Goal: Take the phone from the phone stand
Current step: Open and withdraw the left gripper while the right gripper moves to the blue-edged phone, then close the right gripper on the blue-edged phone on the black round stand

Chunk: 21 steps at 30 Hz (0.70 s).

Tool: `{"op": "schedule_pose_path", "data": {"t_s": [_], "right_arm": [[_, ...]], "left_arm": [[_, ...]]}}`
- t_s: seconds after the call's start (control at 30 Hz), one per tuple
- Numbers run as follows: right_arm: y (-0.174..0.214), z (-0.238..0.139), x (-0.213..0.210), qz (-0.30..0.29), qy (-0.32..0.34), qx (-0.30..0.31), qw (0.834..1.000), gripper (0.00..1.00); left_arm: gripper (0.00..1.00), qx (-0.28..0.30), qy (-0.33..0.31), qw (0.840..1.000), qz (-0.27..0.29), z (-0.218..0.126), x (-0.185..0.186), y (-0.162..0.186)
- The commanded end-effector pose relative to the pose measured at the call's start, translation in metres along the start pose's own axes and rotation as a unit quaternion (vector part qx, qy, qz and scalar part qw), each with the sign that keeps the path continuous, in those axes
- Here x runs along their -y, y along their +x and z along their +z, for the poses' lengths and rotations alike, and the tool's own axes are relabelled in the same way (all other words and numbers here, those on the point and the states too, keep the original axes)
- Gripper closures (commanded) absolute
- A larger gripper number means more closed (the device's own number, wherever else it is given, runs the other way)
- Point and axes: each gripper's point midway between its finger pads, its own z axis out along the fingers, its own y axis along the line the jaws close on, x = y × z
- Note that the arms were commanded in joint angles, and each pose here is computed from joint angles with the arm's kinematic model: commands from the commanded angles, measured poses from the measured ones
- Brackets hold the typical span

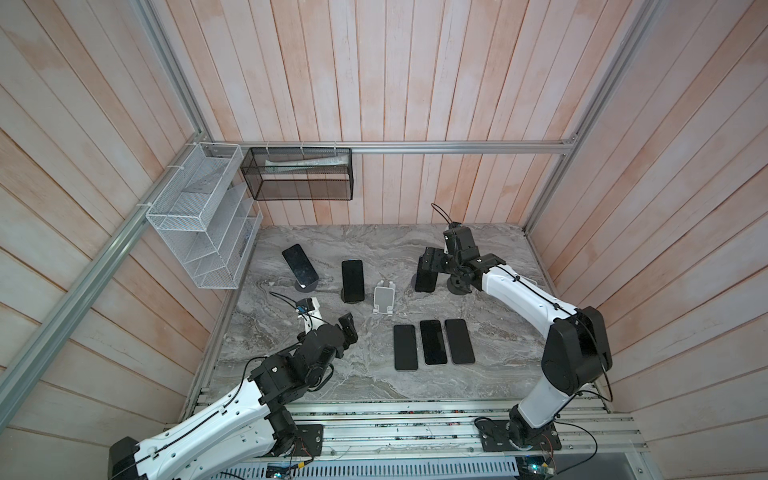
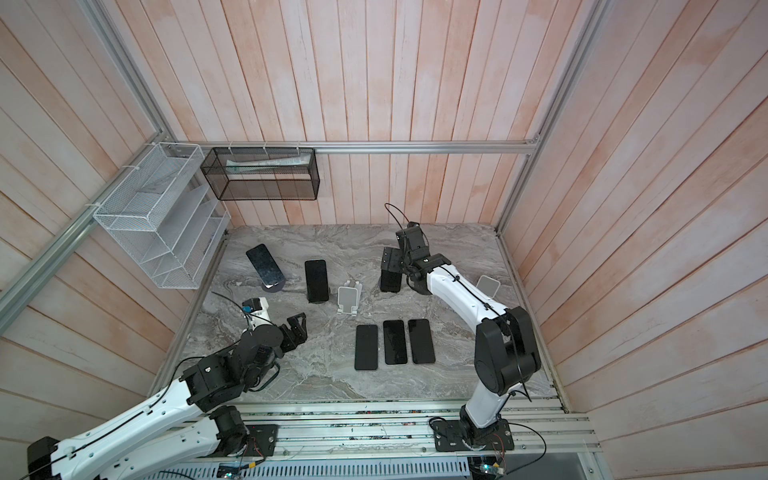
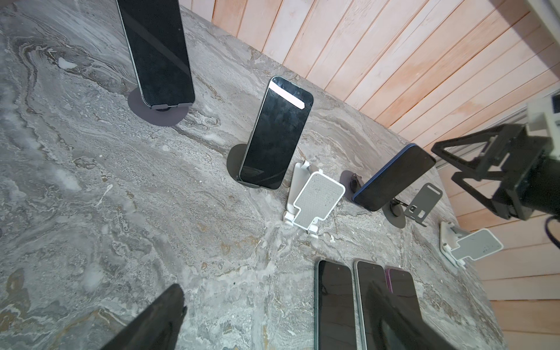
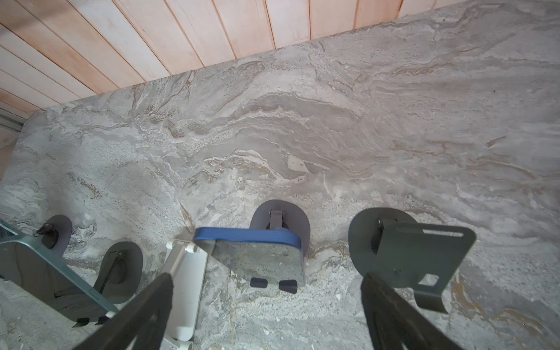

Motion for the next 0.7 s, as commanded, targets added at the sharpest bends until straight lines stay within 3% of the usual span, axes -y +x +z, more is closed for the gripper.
{"op": "schedule_pose_path", "data": {"t_s": [0.0, 0.67], "right_arm": [[-0.001, 0.009, 0.002, -0.015, 0.025, -0.010, 1.000, 0.02], [0.001, 0.052, -0.003, -0.019, 0.075, -0.021, 0.997, 0.02]], "left_arm": [[0.05, -0.010, -0.007, 1.000, 0.002, -0.002, -0.010, 0.007], [0.05, -0.022, -0.002, 1.000, 0.008, 0.001, -0.008, 0.013]]}}
